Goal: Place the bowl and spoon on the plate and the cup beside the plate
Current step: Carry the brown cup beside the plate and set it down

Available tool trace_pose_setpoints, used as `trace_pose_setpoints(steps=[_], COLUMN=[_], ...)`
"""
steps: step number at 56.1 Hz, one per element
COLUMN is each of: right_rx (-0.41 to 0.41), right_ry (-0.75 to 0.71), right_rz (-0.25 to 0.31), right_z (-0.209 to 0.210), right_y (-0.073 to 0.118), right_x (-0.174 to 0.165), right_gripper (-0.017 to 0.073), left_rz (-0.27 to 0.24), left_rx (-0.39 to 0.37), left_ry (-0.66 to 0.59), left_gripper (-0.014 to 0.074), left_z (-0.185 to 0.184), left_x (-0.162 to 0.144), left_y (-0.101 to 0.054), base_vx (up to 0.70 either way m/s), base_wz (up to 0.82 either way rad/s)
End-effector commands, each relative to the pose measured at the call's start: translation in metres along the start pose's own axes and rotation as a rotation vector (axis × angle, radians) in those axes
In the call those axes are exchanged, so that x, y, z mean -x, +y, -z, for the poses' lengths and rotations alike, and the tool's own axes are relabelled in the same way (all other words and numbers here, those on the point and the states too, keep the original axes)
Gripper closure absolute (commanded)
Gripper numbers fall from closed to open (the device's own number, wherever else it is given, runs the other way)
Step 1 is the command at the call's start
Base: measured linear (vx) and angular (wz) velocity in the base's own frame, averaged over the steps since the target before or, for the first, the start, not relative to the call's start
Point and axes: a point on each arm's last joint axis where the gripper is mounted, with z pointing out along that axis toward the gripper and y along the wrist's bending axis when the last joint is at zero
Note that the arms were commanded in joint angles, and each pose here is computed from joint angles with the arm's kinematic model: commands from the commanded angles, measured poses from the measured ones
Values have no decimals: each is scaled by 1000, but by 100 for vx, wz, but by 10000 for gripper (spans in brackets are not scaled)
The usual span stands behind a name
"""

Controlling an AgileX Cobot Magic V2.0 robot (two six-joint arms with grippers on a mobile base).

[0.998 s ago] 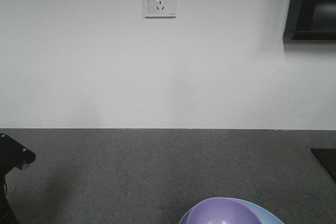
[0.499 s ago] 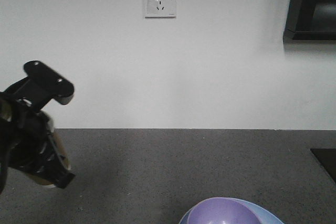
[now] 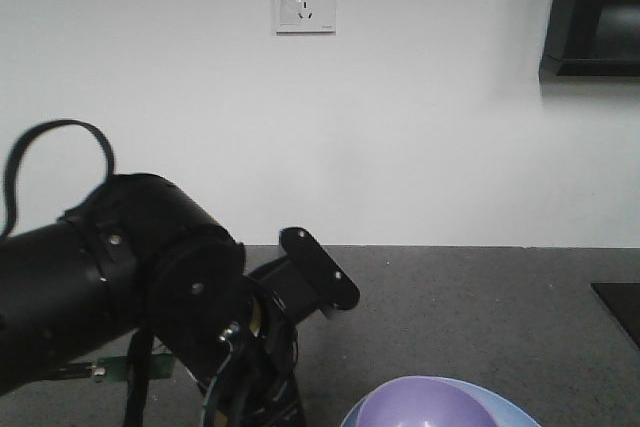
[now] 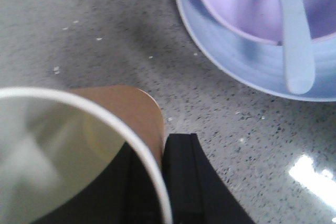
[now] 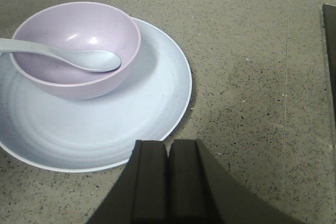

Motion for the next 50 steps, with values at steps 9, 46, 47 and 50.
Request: trace_pose_setpoints(steps=[9, 46, 47, 50], right_rx=[-19, -19, -19, -19], right_ry=[-88, -88, -88, -86], right_rz=[6, 6, 6, 6], right_z=[3, 3, 3, 3], right_y=[-2, -2, -2, -2], right_x=[13, 13, 13, 13], right_gripper=[571, 571, 571, 571], left_rz=[-14, 17, 17, 17], left_rx=[-5, -78, -79, -79], left_ry=[-103, -101, -97, -95], left_gripper=[594, 590, 589, 588], left_z=[11, 0, -1, -1], left_x=[14, 18, 18, 18], left_y=[-10, -17, -17, -17], base_vx=[0, 0, 0, 0], base_wz=[0, 0, 0, 0])
